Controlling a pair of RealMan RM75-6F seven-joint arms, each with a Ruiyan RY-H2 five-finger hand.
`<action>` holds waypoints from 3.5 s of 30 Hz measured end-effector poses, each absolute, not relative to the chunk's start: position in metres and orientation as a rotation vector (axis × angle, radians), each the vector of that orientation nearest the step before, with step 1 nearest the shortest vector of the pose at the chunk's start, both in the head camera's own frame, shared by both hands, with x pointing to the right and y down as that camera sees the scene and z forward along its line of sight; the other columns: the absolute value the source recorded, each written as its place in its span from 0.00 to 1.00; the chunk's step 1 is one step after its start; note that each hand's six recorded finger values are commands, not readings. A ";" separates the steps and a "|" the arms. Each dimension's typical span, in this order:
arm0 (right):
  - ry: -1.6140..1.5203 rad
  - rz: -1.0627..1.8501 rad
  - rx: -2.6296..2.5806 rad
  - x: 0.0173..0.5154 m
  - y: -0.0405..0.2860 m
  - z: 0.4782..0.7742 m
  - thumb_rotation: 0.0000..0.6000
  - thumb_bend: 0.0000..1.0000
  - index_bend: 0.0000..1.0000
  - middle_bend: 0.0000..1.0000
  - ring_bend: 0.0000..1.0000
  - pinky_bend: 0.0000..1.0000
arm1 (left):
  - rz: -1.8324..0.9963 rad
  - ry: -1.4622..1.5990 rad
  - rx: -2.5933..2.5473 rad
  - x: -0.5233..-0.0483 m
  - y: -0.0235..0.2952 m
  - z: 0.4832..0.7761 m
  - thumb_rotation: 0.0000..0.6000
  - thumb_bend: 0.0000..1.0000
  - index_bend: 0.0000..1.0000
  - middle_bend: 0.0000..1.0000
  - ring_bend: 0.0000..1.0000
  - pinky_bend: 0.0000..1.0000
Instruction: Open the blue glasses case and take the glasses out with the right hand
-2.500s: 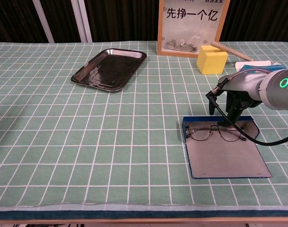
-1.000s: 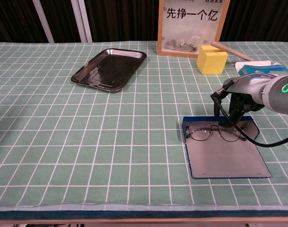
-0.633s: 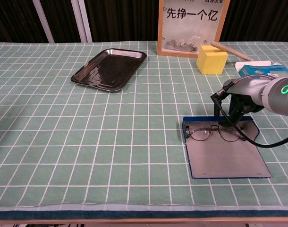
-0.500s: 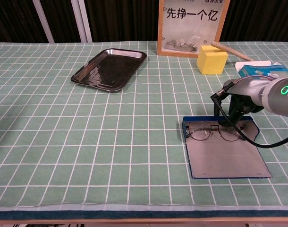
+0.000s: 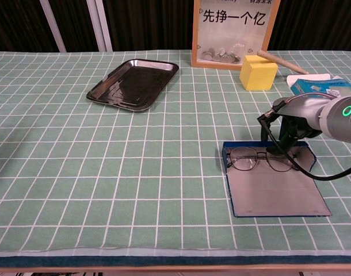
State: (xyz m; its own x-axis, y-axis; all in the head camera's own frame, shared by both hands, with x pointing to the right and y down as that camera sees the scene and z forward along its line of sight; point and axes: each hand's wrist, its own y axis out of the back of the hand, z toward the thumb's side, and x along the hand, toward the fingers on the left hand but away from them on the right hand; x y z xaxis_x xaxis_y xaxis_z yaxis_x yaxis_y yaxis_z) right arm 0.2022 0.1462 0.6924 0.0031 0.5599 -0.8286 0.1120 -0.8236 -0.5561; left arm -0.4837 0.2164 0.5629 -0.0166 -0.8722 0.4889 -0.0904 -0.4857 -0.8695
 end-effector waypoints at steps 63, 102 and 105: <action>-1.071 1.684 -2.046 0.169 0.116 0.679 1.00 0.51 0.73 0.99 0.99 1.00 | -1.565 1.026 -1.629 -0.484 0.216 0.562 1.00 0.07 0.00 0.00 0.00 0.00; -1.393 1.473 -1.990 0.167 0.113 0.692 1.00 0.51 0.75 0.99 0.99 1.00 | -1.562 1.026 -1.630 -0.484 0.216 0.562 1.00 0.07 0.00 0.00 0.00 0.00; -1.423 1.450 -1.982 0.168 0.113 0.692 1.00 0.52 0.75 0.99 0.99 1.00 | -1.562 1.028 -1.630 -0.484 0.216 0.562 1.00 0.07 0.00 0.00 0.00 0.00</action>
